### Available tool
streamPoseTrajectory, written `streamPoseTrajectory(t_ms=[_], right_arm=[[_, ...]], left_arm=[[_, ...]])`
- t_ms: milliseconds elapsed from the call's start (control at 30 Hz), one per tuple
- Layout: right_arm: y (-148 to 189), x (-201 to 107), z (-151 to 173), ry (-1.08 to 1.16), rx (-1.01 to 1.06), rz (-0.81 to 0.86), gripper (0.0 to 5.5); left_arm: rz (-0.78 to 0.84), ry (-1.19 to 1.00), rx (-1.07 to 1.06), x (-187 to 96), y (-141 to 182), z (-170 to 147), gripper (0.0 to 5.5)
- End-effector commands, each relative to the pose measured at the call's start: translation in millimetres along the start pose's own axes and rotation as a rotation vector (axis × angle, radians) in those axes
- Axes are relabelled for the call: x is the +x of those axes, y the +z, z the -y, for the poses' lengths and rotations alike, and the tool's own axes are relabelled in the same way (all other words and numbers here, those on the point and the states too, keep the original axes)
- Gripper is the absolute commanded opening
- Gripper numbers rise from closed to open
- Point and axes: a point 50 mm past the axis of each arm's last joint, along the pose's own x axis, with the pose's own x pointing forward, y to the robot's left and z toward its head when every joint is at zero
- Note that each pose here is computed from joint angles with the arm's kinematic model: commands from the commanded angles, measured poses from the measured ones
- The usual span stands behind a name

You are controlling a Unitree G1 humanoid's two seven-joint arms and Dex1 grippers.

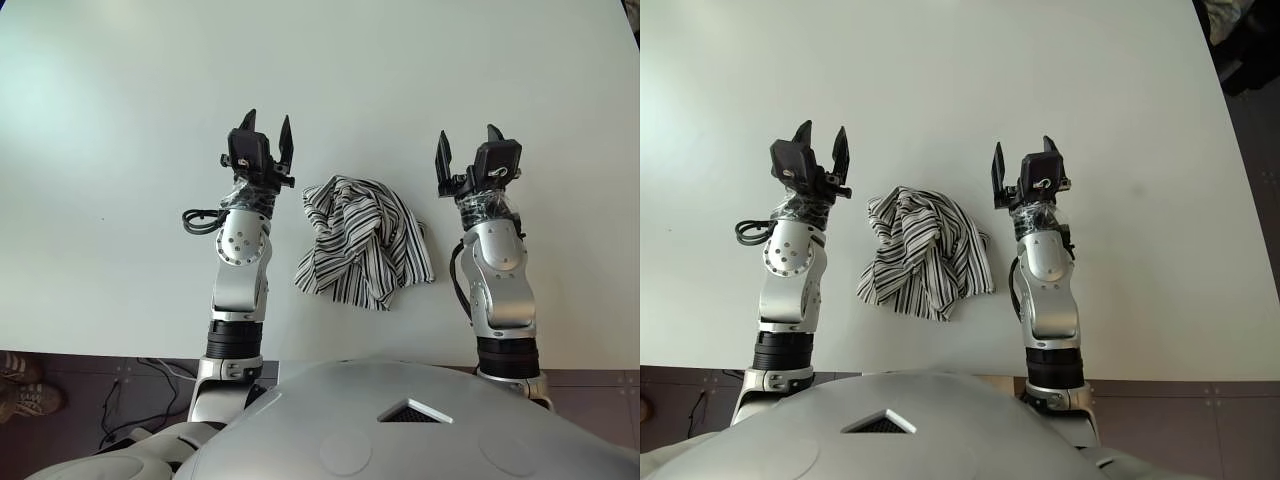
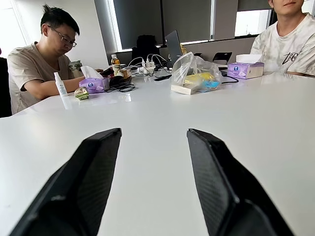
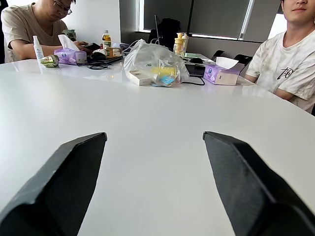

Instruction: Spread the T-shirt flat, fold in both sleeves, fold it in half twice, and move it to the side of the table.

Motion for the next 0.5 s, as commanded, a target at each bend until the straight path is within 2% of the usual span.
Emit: streamPoseTrajectory(t_ms=[33, 133, 267, 400, 500], right_arm=[[6.0, 2.9, -0.9, 0.051, -0.021, 0.018, 3.62], [7.8, -0.2, -1.5, 0.102, -0.032, 0.02, 3.62], [18.6, -15.3, 6.1, 0.31, -0.015, 0.013, 3.62], [26.6, -46.4, 15.0, 0.574, -0.047, -0.076, 3.62], [28.5, -70.3, 15.4, 0.748, -0.068, -0.166, 3.62]], left_arm=[[-0.011, -0.032, 0.007, 1.8, 1.0, 4.4, 2.47], [-0.03, -0.078, 0.009, -1.7, 0.2, 9.7, 2.47], [-0.086, -0.266, 0.011, -15.9, 3.5, 9.0, 2.47], [-0.115, -0.491, 0.063, -35.7, 23.3, 0.2, 2.47], [-0.162, -0.682, 0.013, -63.8, 37.3, 3.1, 2.47]])
